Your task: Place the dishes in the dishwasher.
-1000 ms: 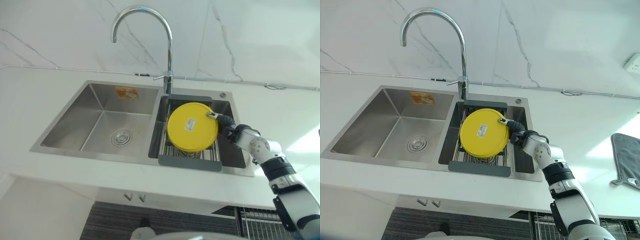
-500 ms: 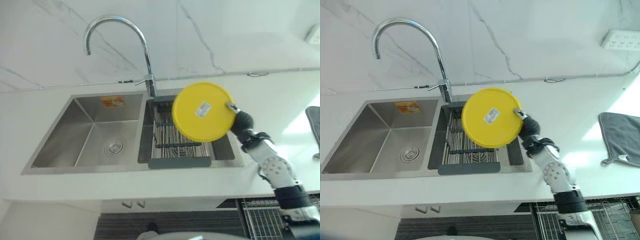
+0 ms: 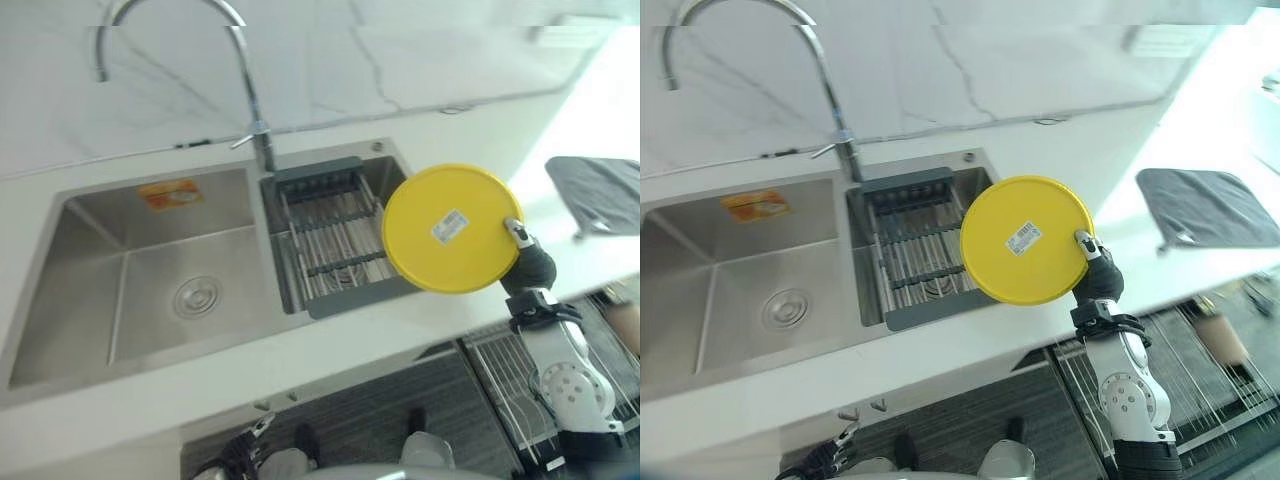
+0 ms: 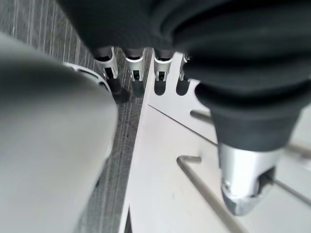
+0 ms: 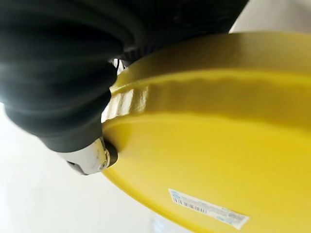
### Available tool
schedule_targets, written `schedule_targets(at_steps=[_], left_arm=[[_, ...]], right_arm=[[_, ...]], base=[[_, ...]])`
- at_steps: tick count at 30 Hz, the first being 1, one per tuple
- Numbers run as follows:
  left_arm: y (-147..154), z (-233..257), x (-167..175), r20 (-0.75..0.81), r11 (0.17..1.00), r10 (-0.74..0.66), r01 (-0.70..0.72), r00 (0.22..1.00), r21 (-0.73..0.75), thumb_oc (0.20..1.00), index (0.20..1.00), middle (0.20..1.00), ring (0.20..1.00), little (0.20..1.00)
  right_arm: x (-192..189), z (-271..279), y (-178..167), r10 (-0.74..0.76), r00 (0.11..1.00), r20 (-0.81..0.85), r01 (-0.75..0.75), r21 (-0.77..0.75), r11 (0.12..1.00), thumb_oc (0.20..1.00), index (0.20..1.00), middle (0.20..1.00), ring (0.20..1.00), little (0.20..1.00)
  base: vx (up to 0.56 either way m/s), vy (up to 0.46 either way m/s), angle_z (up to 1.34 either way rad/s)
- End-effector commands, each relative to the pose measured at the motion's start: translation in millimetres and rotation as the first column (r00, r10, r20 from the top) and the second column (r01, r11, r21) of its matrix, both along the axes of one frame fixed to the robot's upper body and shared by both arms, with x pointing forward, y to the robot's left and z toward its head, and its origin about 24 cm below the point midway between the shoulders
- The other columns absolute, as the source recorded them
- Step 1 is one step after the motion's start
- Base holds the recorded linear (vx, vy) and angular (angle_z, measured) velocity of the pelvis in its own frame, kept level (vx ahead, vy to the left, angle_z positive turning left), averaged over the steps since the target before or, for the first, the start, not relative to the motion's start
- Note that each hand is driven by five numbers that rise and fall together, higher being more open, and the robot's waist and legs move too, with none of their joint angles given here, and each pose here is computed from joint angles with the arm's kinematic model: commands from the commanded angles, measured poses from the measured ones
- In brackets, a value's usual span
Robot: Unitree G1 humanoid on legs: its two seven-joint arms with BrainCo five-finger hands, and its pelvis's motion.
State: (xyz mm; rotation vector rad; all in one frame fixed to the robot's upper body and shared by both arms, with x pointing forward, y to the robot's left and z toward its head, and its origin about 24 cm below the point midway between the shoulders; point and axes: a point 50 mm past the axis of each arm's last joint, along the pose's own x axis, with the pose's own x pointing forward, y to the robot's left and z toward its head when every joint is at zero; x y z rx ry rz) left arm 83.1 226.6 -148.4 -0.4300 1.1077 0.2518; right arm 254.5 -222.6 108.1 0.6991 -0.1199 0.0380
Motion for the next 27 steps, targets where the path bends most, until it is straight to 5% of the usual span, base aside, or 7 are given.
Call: schedule_targets(at_steps=[1, 15, 27], left_arm=[[-6.7, -1.1, 6.6, 0.008, 0.997, -0.077, 0.076, 0.997, 0.015, 1.0, 1.0, 1.0, 1.0, 1.0], [-14.6, -27.9, -72.0, -0.431, 0.959, -0.202, 0.266, 0.879, 0.093, 1.0, 1.0, 1.0, 1.0, 1.0], [12.3, -19.5, -29.0, -0.407, 0.907, -0.199, 0.324, 0.892, 0.268, 1.0, 1.0, 1.0, 1.0, 1.0]], right_arm=[[13.5, 60.1, -14.1, -0.032, 0.95, 0.31, 0.015, 0.056, 0.998, 0.2, 0.2, 0.2, 0.2, 0.2], [-5.6, 67.1, -24.8, -0.111, 0.934, 0.339, 0.084, 0.093, 0.992, 0.2, 0.2, 0.2, 0.2, 0.2], [-15.6, 83.4, -10.9, -0.166, 0.865, 0.474, 0.116, 0.133, 0.984, 0.2, 0.2, 0.2, 0.2, 0.2]], base=[[-0.1, 0.13, -0.65], [-0.01, -0.029, -0.59], [-0.15, -0.347, -0.15]])
